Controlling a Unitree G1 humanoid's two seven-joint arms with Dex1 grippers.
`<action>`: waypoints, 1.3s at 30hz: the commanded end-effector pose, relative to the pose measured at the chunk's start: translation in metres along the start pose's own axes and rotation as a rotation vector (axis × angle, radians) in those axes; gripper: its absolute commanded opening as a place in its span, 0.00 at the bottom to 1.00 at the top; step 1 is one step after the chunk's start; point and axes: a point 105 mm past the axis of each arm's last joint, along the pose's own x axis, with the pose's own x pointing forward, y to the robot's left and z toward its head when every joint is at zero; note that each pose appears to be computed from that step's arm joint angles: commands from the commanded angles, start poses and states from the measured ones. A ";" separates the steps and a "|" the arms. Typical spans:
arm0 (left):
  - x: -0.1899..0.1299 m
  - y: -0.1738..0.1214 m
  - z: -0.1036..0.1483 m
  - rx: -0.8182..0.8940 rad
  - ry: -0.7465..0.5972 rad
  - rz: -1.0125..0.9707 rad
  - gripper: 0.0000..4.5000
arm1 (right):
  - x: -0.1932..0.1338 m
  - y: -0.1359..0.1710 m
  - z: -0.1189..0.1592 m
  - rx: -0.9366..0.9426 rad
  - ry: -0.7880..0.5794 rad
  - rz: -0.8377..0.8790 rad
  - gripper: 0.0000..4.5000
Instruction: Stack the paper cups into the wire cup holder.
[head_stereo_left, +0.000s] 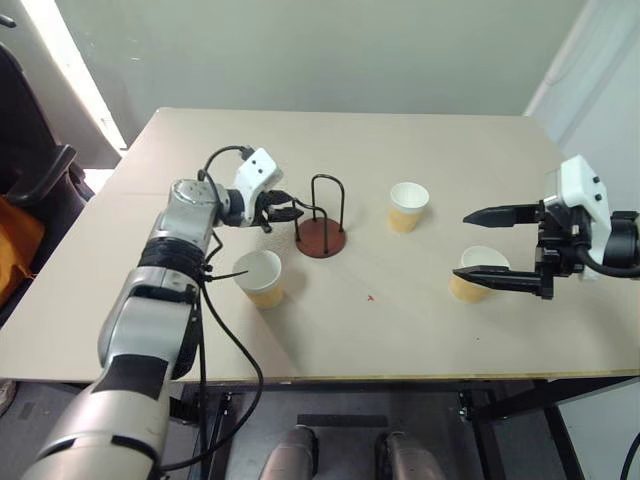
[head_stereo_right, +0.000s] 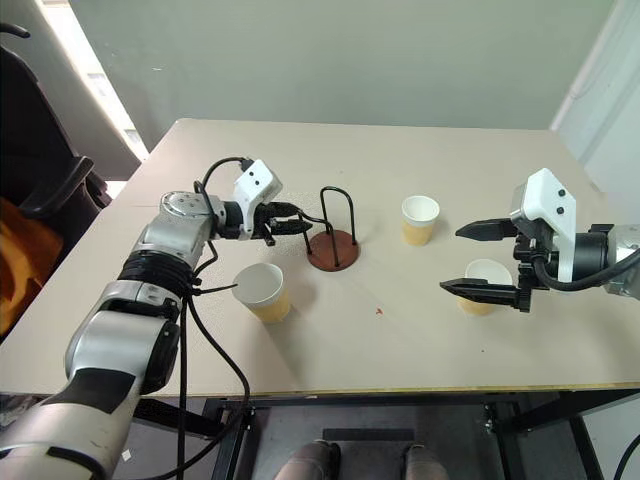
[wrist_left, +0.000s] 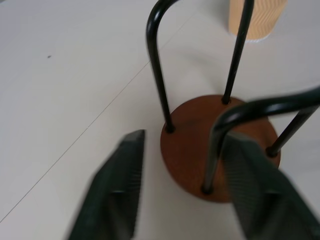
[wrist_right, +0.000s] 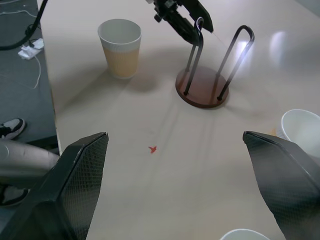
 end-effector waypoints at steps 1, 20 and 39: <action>-0.003 0.006 0.020 0.039 -0.049 0.017 0.22 | -0.007 0.000 0.011 -0.050 -0.014 -0.038 1.00; -0.038 -0.127 0.050 0.209 -0.168 -0.758 0.00 | -0.013 0.000 -0.015 -0.092 0.164 0.050 1.00; 0.028 -0.129 0.044 0.351 -0.156 -0.609 0.00 | -0.007 0.013 -0.020 -0.079 0.180 0.094 1.00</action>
